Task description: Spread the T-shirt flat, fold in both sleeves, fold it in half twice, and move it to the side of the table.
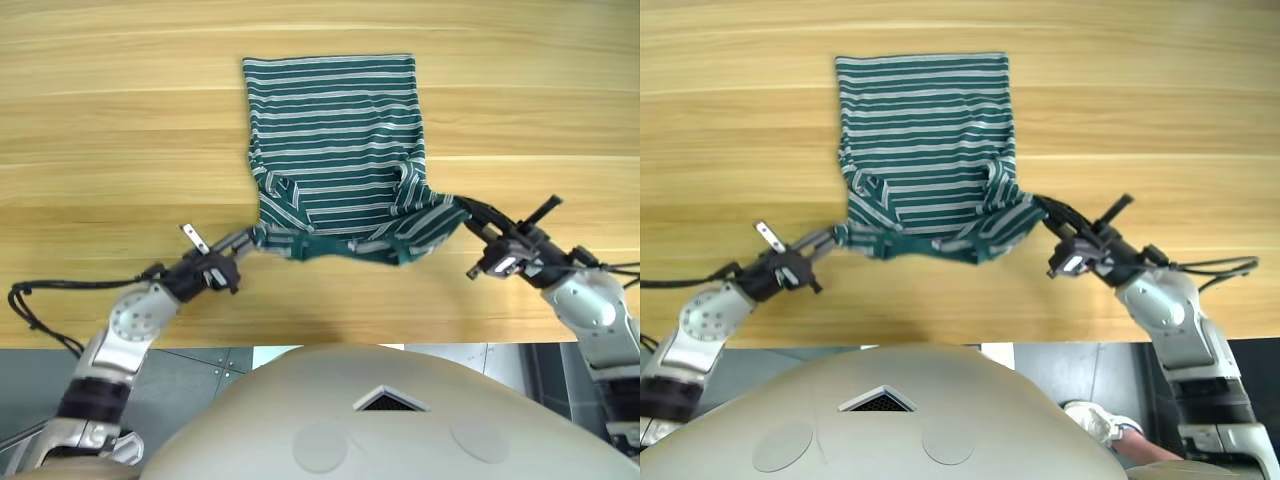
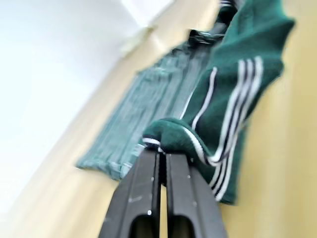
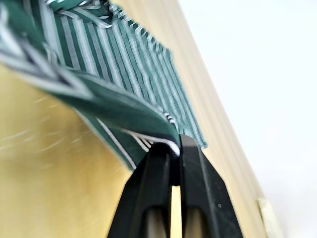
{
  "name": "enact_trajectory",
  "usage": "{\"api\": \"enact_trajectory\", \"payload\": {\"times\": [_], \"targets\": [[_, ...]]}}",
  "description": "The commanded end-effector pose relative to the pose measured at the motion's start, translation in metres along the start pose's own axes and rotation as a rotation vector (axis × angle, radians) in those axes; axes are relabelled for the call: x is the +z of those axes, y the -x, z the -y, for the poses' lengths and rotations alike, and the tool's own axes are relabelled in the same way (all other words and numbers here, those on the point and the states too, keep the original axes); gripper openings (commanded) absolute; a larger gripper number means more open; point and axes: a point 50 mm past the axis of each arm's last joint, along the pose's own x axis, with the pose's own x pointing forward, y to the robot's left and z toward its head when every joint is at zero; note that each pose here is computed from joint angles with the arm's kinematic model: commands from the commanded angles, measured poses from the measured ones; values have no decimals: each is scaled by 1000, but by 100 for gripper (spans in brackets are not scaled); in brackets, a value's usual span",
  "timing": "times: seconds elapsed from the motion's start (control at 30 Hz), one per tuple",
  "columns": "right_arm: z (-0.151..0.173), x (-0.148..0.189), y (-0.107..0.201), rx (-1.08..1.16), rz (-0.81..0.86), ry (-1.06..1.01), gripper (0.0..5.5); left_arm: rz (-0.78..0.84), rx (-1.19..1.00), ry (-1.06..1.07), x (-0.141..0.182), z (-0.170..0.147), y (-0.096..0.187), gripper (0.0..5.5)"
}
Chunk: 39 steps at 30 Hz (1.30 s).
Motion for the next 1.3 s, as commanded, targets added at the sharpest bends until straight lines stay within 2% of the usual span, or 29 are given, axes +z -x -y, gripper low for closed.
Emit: {"api": "enact_trajectory", "payload": {"times": [0.03,0.27,0.43,0.63,0.83,0.87,0.9,1.07,1.3], "targets": [[10,-7,-27,-62,7,39,0,29,88,-55,-4,-26,-25,0],[54,-30,-95,-237,-38,128,0,-26,220,-119,-20,-76,-88,0],[76,-44,-141,-337,-115,146,0,-92,273,-93,-37,-91,-118,0],[78,-46,-175,-345,-165,158,0,-180,298,-64,-51,-93,-137,0],[66,-51,-188,-313,-240,158,0,-265,317,-27,-60,-87,-142,0],[66,-52,-189,-308,-259,155,0,-281,325,-13,-62,-87,-142,25],[64,-53,-190,-301,-282,149,36,-294,333,1,-63,-89,-143,37],[61,-59,-193,-295,-378,136,131,-329,356,45,-59,-96,-153,127],[62,-46,-207,-330,-362,121,246,-409,444,81,-56,-119,-160,229]]}}
